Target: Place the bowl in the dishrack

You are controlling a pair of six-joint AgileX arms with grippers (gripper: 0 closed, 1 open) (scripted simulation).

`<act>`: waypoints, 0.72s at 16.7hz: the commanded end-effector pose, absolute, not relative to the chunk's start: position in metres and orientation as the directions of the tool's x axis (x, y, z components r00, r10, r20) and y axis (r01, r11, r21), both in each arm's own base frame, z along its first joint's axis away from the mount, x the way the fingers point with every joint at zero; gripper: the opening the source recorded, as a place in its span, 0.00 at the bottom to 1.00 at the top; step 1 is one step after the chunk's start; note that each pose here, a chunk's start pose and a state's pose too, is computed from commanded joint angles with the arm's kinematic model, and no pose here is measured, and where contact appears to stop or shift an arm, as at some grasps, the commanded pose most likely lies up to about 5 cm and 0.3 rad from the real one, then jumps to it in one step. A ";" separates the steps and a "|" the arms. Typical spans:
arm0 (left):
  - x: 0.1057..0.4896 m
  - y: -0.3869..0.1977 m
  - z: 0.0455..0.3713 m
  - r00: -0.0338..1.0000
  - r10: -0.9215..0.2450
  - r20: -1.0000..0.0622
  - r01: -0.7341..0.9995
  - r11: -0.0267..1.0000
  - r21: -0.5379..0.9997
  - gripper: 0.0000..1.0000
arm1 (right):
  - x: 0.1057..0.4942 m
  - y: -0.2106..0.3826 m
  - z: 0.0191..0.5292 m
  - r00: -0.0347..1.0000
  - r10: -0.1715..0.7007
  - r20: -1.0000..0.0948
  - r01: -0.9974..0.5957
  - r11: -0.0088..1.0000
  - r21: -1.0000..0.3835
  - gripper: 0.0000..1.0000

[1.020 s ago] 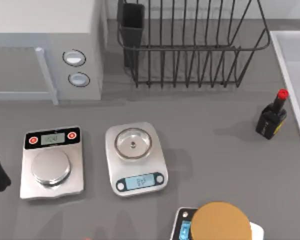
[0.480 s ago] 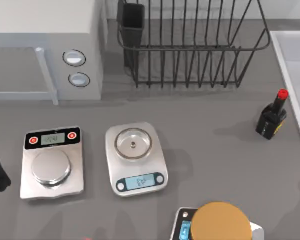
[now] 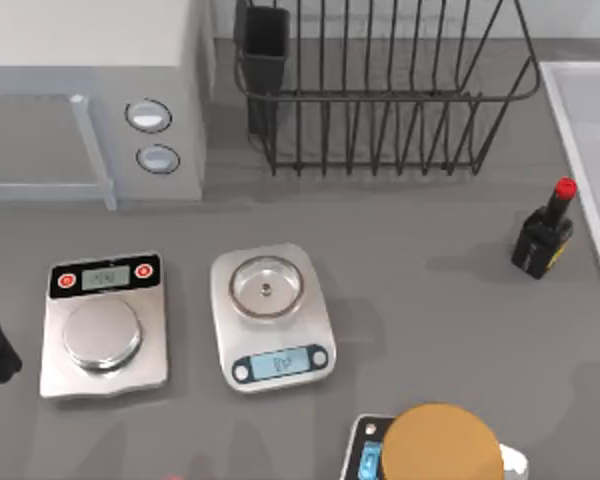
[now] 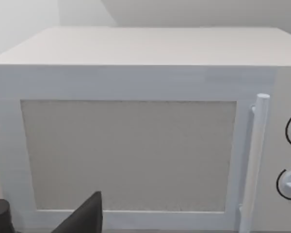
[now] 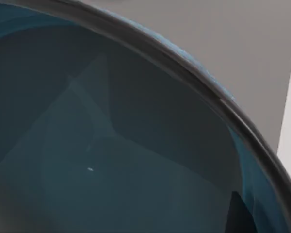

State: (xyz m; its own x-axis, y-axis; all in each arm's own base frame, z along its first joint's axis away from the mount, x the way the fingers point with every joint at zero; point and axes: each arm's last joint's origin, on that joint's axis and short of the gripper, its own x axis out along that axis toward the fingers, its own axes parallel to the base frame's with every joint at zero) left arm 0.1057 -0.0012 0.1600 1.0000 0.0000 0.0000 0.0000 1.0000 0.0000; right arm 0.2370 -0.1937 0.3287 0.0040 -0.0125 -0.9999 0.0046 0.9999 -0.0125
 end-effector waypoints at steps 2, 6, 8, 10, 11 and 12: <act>0.106 -0.001 0.160 1.000 0.000 0.000 0.000 1.000 0.000 1.00 | 0.249 -0.184 0.332 0.031 -0.076 -0.997 -0.017 0.997 -0.076 0.00; 0.106 -0.001 0.160 1.000 0.000 0.000 0.000 1.000 0.000 1.00 | 0.292 -0.131 0.342 0.181 -0.270 -0.946 -0.086 0.954 -0.288 0.00; 0.106 -0.001 0.160 1.000 0.000 0.000 0.000 1.000 0.000 1.00 | 0.316 -0.085 0.347 0.309 -0.345 -0.886 -0.108 0.913 -0.393 0.00; 0.106 -0.001 0.160 1.000 0.000 0.000 0.000 1.000 0.000 1.00 | 0.333 -0.031 0.351 0.457 -0.379 -0.805 -0.103 0.876 -0.471 0.00; 0.106 -0.001 0.160 1.000 0.000 0.000 0.000 1.000 0.000 1.00 | 0.338 -0.001 0.353 0.533 -0.379 -0.756 -0.092 0.863 -0.497 0.00; 0.106 -0.001 0.160 1.000 0.000 0.000 0.000 1.000 0.000 1.00 | 0.341 0.029 0.355 0.607 -0.368 -0.704 -0.076 0.855 -0.512 0.00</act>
